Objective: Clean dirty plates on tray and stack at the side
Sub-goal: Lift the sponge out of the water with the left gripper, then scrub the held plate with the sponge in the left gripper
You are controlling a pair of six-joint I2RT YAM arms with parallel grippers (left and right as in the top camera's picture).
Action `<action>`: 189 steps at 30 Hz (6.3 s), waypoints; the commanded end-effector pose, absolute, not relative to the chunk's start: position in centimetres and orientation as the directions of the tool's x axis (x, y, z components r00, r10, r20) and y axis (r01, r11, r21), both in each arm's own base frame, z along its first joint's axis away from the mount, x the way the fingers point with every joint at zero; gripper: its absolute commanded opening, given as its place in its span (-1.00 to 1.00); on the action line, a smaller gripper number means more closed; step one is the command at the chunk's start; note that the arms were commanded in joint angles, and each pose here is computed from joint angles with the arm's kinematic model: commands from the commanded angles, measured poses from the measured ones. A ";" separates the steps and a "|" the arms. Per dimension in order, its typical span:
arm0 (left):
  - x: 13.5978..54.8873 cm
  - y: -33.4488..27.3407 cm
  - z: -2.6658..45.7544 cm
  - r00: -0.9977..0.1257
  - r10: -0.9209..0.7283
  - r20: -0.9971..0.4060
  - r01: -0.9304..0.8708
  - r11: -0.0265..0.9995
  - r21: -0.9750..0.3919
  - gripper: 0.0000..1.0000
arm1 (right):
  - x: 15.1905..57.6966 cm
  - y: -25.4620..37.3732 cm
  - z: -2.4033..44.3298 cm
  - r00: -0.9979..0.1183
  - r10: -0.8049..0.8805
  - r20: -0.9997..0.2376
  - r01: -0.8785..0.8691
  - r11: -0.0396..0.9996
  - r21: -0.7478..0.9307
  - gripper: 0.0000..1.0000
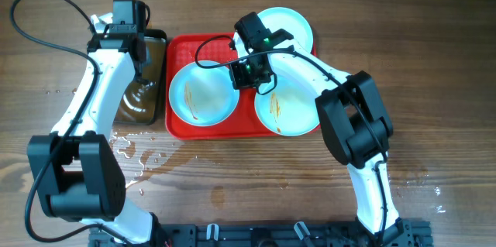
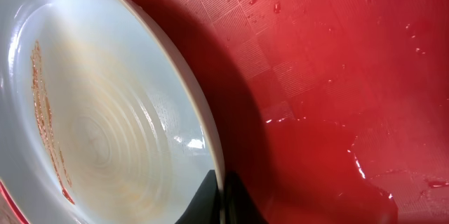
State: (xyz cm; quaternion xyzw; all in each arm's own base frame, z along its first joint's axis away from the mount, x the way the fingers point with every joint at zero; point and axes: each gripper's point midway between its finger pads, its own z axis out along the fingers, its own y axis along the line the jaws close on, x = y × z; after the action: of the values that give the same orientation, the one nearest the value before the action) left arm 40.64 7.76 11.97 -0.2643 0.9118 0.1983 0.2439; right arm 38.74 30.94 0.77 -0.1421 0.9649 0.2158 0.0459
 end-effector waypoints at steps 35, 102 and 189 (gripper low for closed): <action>40.4 -1.5 9.6 -0.823 -0.470 -0.319 -0.430 0.882 -0.192 -0.92 | 38.7 31.4 0.1 -0.950 -0.274 -0.149 -0.312 0.852 0.421 -0.91; 34.9 -7.0 -1.4 -0.918 -0.385 -0.096 -0.326 0.870 -0.369 -0.92 | 38.2 30.5 0.0 -0.968 -0.238 -0.081 -0.235 0.743 0.626 -0.66; 33.4 -10.9 -0.8 -0.932 -0.363 0.002 -0.326 0.834 -0.445 -0.92 | 37.4 31.4 -1.0 -0.981 -0.189 -0.045 -0.182 0.812 0.555 -0.91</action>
State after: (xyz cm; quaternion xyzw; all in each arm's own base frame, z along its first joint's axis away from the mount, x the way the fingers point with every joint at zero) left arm 32.19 -10.74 0.41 -0.1756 0.9595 -0.2193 0.0205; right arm 37.82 31.64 0.18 -0.0986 0.9506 0.2942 0.0070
